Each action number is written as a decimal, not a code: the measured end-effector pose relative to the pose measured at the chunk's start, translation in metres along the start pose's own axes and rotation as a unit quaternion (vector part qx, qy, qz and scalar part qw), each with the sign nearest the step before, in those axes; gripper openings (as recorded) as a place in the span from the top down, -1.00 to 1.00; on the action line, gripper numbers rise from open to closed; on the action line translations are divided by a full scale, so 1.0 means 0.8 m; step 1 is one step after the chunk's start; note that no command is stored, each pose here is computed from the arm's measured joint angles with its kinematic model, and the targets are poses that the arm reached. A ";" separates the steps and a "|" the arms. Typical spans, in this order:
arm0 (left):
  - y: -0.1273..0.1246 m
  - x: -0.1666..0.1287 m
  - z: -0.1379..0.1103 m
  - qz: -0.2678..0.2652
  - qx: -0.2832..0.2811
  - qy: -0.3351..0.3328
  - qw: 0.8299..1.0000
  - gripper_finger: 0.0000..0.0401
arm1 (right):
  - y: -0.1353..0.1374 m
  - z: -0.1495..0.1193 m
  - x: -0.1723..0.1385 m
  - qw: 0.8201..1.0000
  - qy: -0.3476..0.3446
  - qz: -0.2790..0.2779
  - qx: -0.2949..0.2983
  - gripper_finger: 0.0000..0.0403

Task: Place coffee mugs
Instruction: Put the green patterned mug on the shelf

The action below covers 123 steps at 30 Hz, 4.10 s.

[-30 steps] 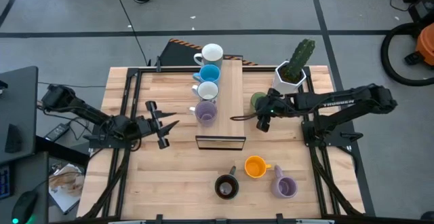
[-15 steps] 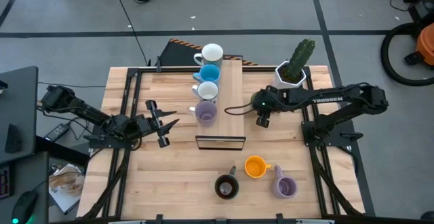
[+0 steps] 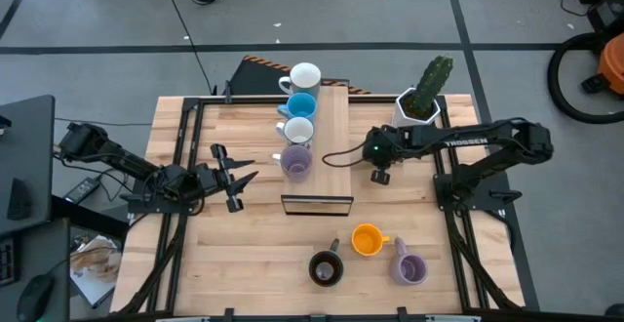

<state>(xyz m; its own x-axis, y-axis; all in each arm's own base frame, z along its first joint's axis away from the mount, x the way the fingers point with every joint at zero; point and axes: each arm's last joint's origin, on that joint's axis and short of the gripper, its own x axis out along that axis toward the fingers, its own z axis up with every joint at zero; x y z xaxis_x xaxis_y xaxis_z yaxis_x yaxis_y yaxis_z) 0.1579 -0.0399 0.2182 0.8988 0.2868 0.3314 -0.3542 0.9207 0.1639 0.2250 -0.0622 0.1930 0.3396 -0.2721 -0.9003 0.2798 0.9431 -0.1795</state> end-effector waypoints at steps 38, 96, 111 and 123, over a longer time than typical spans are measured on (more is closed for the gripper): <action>0.000 0.000 -0.001 0.003 -0.021 0.005 1.000 0.29 | -0.094 0.131 -0.139 0.972 -0.126 -0.017 -0.198 0.83; -0.002 0.000 -0.006 -0.003 -0.032 0.024 0.999 0.29 | -0.149 0.202 -0.088 0.982 -0.076 -0.067 -0.158 0.19; -0.002 0.000 -0.007 -0.004 -0.019 0.025 0.999 0.29 | -0.121 0.209 -0.092 0.975 -0.056 -0.117 -0.182 0.08; -0.002 0.000 -0.007 -0.004 -0.019 0.025 0.999 0.29 | -0.123 0.209 -0.093 0.977 -0.053 -0.140 -0.153 0.08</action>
<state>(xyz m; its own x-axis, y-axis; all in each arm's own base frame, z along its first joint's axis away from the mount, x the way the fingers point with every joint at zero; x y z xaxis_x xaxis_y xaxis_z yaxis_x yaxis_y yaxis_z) 0.1598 -0.0403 0.2129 0.9140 0.2912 0.2825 -0.3374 0.9323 0.1304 0.3227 -0.1672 0.3439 0.3844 -0.5300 -0.7559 0.0987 0.8377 -0.5371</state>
